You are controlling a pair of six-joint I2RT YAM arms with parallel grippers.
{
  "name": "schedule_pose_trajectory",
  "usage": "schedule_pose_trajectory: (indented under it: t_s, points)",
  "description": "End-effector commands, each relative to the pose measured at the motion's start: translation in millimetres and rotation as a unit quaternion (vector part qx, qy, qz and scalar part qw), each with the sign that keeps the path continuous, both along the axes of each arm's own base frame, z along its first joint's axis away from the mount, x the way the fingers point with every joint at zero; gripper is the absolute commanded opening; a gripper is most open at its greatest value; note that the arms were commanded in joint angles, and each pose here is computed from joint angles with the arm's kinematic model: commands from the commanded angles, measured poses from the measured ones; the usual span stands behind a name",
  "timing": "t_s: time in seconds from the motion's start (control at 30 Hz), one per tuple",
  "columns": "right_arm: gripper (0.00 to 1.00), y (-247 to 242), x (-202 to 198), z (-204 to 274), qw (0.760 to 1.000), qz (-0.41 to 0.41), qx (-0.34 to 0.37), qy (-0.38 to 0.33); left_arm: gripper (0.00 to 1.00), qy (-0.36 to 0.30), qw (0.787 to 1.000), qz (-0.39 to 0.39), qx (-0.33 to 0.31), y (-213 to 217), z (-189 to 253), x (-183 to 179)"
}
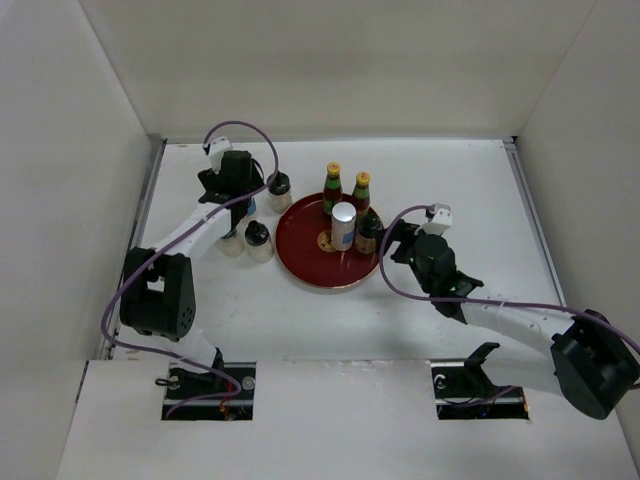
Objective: Organize the condiment bottles
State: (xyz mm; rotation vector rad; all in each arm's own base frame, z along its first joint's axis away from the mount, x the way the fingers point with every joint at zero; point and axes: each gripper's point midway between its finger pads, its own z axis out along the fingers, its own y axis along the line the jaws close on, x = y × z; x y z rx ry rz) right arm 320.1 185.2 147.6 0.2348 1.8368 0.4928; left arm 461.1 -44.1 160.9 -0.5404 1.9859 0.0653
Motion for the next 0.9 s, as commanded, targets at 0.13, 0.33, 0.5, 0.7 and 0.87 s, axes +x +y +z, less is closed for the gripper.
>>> schedule_pose_trajectory:
  t_s: [0.13,0.33,0.5,0.7,0.87]
  points:
    - [0.89,9.6,1.0,18.4,0.999,0.013,0.024,-0.031,0.56,-0.038,0.999,-0.004,0.002,-0.4,22.3,23.1]
    - [0.89,10.9,1.5,18.3,0.999,0.016,0.024,-0.032,0.38,-0.138,0.990,0.029,0.006,14.0,90.6,2.2]
    - [0.89,13.5,1.3,17.9,0.999,0.020,0.025,-0.032,0.37,-0.246,0.969,0.035,0.007,12.1,170.9,-34.8]
    - [0.89,10.4,0.4,19.7,0.999,0.015,0.027,-0.036,0.37,-0.294,0.956,-0.017,0.002,-27.9,214.2,-63.5]
    - [0.90,2.9,0.0,21.5,0.999,0.003,0.029,-0.041,0.37,-0.276,0.955,-0.111,-0.015,-100.2,200.6,-69.0]
